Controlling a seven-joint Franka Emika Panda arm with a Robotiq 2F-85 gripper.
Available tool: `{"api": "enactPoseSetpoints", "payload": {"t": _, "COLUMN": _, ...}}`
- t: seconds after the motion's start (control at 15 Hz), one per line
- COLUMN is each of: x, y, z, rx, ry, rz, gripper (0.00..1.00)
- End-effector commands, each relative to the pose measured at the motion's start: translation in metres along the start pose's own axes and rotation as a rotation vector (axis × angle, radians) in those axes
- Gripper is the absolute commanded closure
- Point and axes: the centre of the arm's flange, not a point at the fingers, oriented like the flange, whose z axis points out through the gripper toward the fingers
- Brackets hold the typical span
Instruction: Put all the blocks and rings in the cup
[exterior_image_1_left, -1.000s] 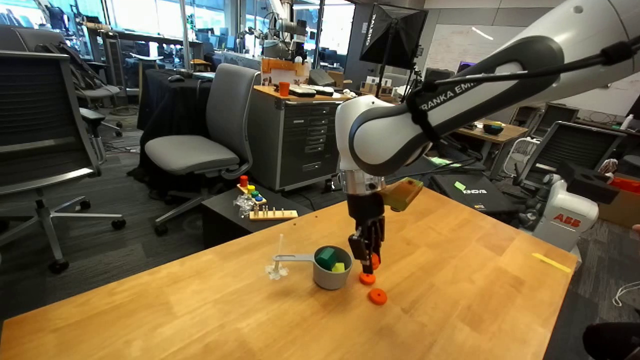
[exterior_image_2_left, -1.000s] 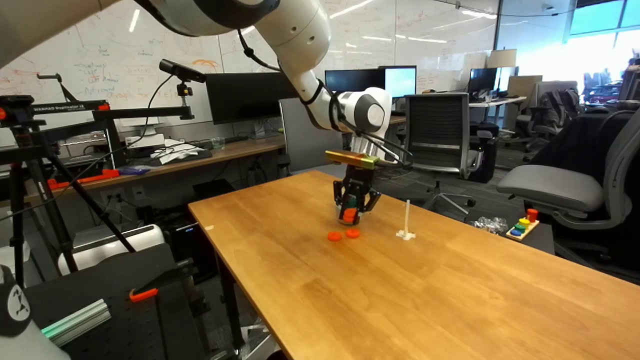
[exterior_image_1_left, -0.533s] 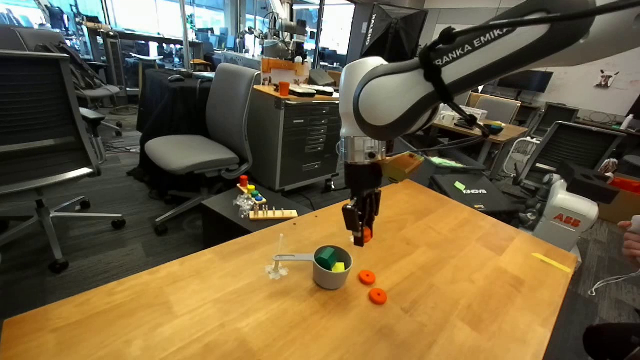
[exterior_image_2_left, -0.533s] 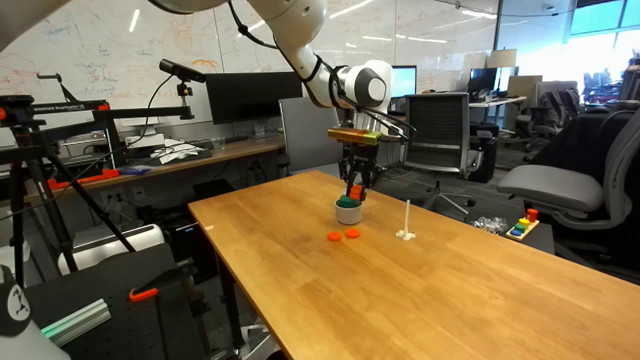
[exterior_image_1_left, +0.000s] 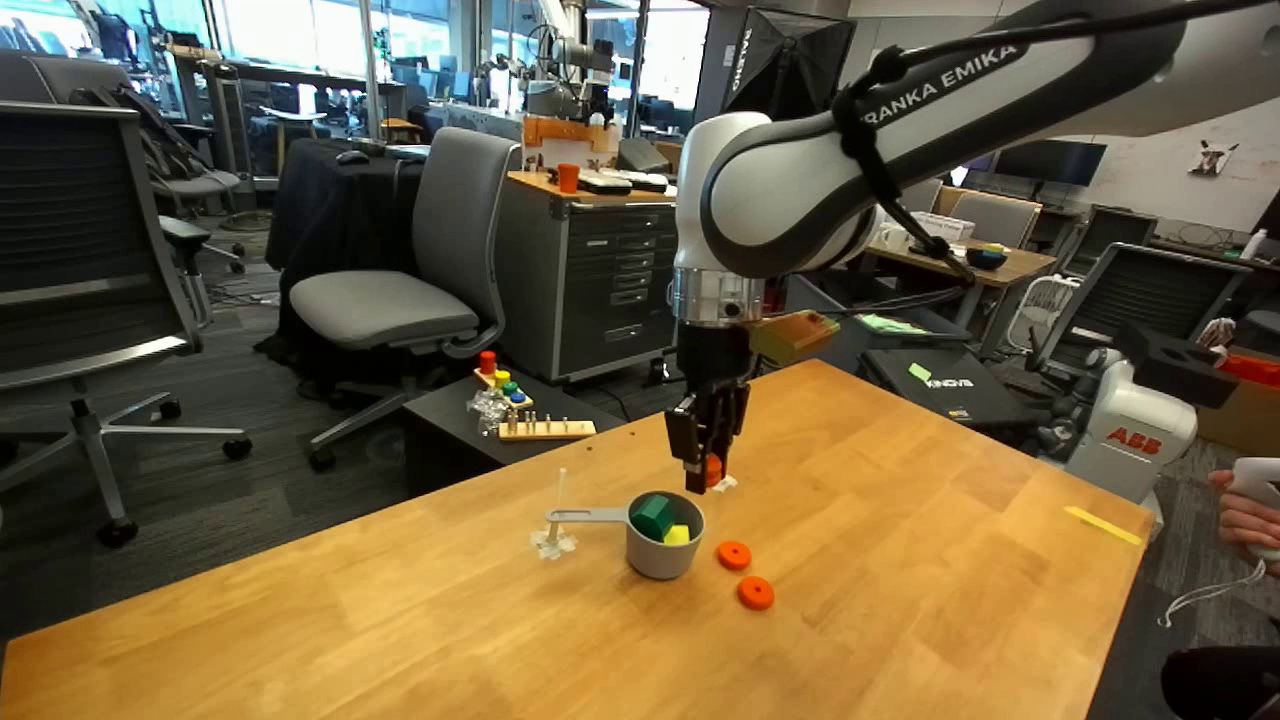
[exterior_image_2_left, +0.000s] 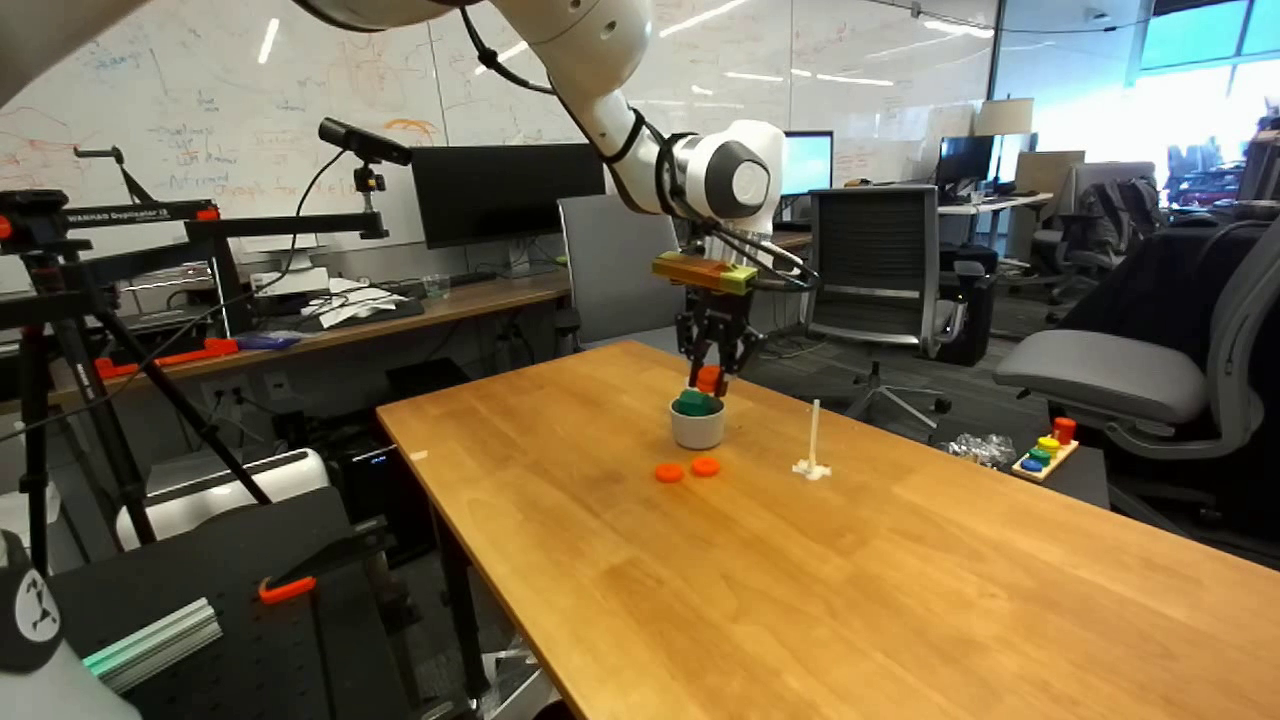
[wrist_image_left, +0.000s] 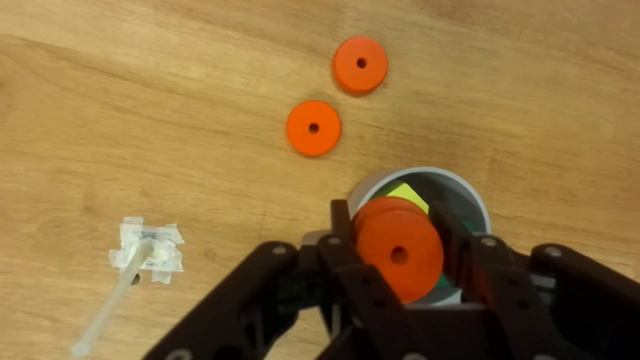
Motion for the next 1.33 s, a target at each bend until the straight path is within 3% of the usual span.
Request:
{"api": "enactPoseSetpoints", "payload": {"t": 0.0, "x": 0.014, "y": -0.011, "z": 0.005, "rx": 0.034, "ry": 0.022, "rz": 0.014, "gripper": 0.82}}
{"api": "enactPoseSetpoints", "payload": {"t": 0.53, "x": 0.025, "y": -0.022, "z": 0.022, "rx": 0.038, "ry": 0.018, "rz": 0.005, "gripper": 0.82}}
{"api": "enactPoseSetpoints", "payload": {"t": 0.6, "x": 0.025, "y": -0.022, "z": 0.023, "rx": 0.040, "ry": 0.015, "rz": 0.008, "gripper": 0.32}}
{"api": "enactPoseSetpoints", "payload": {"t": 0.67, "x": 0.026, "y": -0.022, "z": 0.024, "rx": 0.040, "ry": 0.013, "rz": 0.012, "gripper": 0.30}}
{"api": "enactPoseSetpoints", "payload": {"t": 0.93, "x": 0.025, "y": -0.019, "z": 0.025, "rx": 0.040, "ry": 0.012, "rz": 0.020, "gripper": 0.01}}
{"api": "enactPoseSetpoints", "payload": {"t": 1.27, "x": 0.013, "y": -0.007, "z": 0.019, "rx": 0.027, "ry": 0.008, "rz": 0.054, "gripper": 0.00}}
